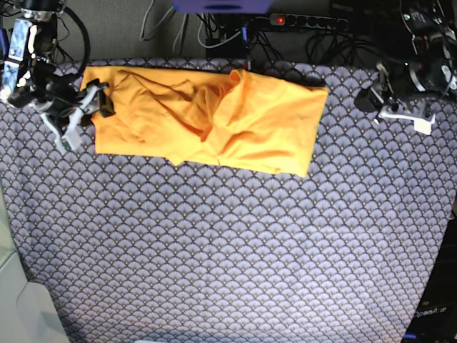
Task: Fold the T-shirt properly
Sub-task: 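Raise the left gripper away and reposition the right gripper at the strip's end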
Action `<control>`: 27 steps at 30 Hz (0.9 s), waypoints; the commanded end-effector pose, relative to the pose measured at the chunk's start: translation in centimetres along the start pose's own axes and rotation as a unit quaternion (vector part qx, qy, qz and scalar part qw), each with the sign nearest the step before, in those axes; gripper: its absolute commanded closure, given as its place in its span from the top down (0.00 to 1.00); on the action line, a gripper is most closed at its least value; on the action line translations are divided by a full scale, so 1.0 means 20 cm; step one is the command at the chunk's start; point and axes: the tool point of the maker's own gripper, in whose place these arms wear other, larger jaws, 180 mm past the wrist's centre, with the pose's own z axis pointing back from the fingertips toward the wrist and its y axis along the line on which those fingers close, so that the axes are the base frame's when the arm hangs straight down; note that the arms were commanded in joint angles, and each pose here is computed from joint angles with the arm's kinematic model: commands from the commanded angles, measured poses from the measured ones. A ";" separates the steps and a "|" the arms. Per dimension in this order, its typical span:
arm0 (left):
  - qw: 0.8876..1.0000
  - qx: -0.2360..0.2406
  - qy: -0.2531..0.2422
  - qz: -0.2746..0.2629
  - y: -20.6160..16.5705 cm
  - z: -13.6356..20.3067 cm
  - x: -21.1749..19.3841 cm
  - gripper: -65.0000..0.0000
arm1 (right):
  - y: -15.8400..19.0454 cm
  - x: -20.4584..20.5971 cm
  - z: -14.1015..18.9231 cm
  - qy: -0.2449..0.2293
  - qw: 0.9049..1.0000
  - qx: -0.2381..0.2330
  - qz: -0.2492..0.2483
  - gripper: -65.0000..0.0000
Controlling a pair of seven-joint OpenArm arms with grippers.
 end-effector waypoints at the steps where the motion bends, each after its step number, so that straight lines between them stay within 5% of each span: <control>1: 1.000 -0.008 -0.006 -0.010 -0.03 0.02 0.02 0.00 | -0.02 0.06 0.03 -0.018 1.000 -0.003 0.009 0.58; 17: 1.000 -0.001 -0.003 -0.007 0.00 0.02 0.01 0.00 | 0.02 0.03 0.01 -0.017 1.000 0.004 0.001 0.51; 27: 1.000 0.004 -0.002 -0.005 0.02 0.03 -0.01 0.00 | -0.11 0.03 0.08 -0.017 0.999 -0.028 -0.002 0.50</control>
